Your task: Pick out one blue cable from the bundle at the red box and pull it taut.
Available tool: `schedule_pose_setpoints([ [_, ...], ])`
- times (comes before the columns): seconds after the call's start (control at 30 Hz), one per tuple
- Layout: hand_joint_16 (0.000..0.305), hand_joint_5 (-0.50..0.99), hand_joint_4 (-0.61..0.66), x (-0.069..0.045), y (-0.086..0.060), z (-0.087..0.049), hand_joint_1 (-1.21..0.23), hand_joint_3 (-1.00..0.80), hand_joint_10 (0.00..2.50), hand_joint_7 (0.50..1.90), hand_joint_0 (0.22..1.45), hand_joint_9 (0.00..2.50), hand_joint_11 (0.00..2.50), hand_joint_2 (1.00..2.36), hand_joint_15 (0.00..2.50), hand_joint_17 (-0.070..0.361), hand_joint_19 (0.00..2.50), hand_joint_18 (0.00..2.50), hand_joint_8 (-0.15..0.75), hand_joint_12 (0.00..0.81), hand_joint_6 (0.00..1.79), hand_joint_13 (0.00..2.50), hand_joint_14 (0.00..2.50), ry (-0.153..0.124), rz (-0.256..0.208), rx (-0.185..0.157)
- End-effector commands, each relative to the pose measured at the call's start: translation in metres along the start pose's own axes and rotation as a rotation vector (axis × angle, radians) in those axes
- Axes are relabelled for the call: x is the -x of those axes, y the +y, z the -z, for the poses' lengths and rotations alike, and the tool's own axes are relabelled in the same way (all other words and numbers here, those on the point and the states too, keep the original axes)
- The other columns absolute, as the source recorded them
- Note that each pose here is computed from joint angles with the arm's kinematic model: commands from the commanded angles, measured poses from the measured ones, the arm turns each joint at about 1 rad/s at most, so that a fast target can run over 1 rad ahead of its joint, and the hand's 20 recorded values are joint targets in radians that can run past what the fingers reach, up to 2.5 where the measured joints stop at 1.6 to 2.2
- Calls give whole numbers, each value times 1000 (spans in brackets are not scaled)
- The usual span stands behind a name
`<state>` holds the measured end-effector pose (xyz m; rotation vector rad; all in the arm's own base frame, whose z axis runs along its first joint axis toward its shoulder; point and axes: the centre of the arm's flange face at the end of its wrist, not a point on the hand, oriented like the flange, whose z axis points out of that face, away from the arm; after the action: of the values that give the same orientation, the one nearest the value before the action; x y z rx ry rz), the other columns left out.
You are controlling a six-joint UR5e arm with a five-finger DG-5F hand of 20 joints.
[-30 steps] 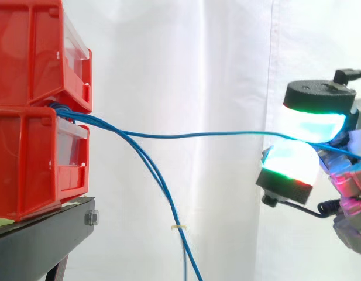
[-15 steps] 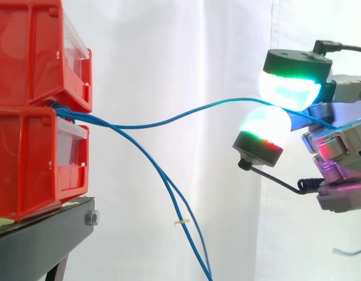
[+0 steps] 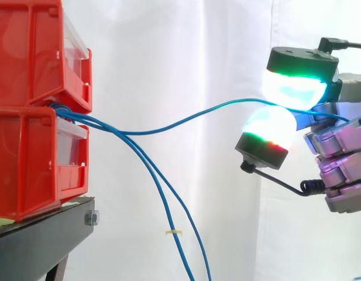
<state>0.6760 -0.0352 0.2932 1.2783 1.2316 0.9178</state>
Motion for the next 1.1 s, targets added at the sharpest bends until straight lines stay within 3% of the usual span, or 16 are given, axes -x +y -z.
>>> schedule_pose_setpoints([
  [0.0, 47, -137, -36, -1, 0, 0, -768, -127, 1345, 974, 709, 1504, 1345, 1024, 954, 105, 1719, 1357, 306, 369, 932, 1119, 2442, 2, 12, 2],
  [0.07, 48, -137, -31, -1, 0, 0, -765, -134, 1731, 969, 711, 1449, 1217, 1023, 942, 108, 1725, 1364, 312, 372, 933, 1106, 2500, 2, 26, 0],
  [0.27, 48, -138, -26, -2, 1, 0, -758, -136, 2208, 947, 709, 1383, 1056, 1023, 934, 108, 1712, 1356, 326, 376, 936, 1081, 2500, 1, 60, 4],
  [0.47, 48, -139, -26, -1, 1, 1, -755, -139, 2235, 941, 709, 1375, 1091, 1023, 927, 109, 1698, 1351, 324, 374, 937, 1076, 2500, 2, 79, 0],
  [1.07, 49, -140, -39, -1, 0, 0, -759, -136, 2254, 944, 713, 1361, 1071, 1023, 922, 110, 1672, 1345, 329, 378, 937, 1081, 2500, 0, 79, 0],
])
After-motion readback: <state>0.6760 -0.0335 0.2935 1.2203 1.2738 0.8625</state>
